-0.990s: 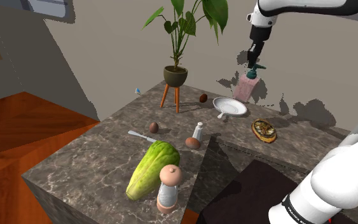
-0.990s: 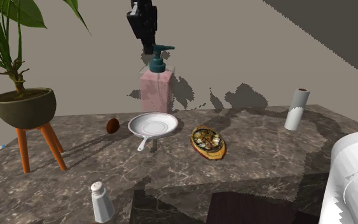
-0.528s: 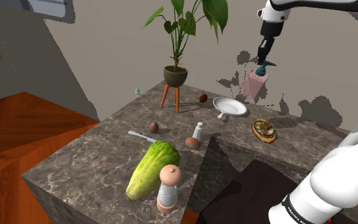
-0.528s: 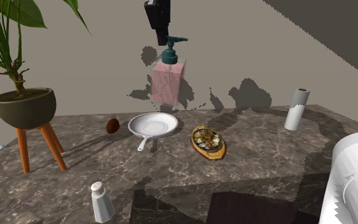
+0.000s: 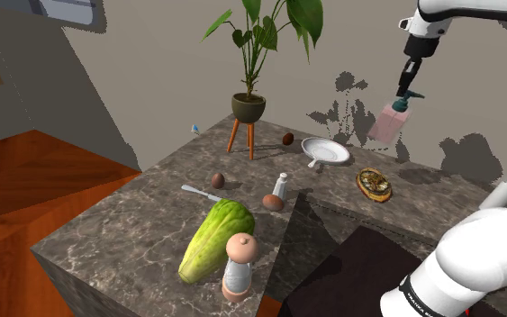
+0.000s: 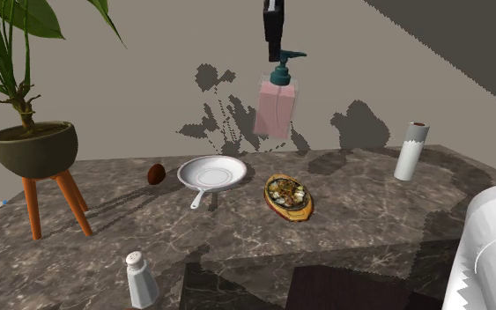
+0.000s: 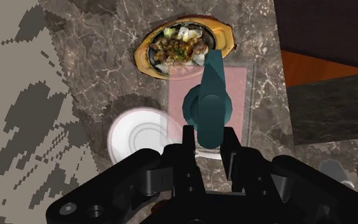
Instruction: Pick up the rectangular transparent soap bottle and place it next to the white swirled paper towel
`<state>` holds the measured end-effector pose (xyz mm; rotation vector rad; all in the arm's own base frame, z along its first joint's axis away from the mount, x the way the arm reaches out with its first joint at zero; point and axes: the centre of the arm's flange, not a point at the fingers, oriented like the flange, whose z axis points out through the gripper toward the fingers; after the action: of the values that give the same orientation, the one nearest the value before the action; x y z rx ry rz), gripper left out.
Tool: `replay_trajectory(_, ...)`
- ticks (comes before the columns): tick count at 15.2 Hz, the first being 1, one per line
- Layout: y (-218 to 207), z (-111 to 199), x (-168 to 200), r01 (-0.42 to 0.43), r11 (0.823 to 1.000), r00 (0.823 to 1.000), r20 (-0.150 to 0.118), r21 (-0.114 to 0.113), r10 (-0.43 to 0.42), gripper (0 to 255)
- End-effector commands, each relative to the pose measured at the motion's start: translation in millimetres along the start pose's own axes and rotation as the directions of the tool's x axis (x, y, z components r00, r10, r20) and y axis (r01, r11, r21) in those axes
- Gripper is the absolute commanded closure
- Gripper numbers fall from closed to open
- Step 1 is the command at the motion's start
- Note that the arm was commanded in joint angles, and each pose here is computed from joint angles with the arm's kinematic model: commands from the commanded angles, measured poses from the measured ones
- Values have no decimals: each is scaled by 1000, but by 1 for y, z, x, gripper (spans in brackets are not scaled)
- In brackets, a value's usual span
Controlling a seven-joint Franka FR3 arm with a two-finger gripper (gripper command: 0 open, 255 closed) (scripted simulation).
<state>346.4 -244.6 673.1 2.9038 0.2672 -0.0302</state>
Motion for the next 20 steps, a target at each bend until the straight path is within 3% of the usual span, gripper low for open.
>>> replay_trajectory(1,13,4,-20,2,1000,1000,0,0,-2,255)
replay_trajectory(20,156,45,-222,2,1000,1000,0,0,-2,255)
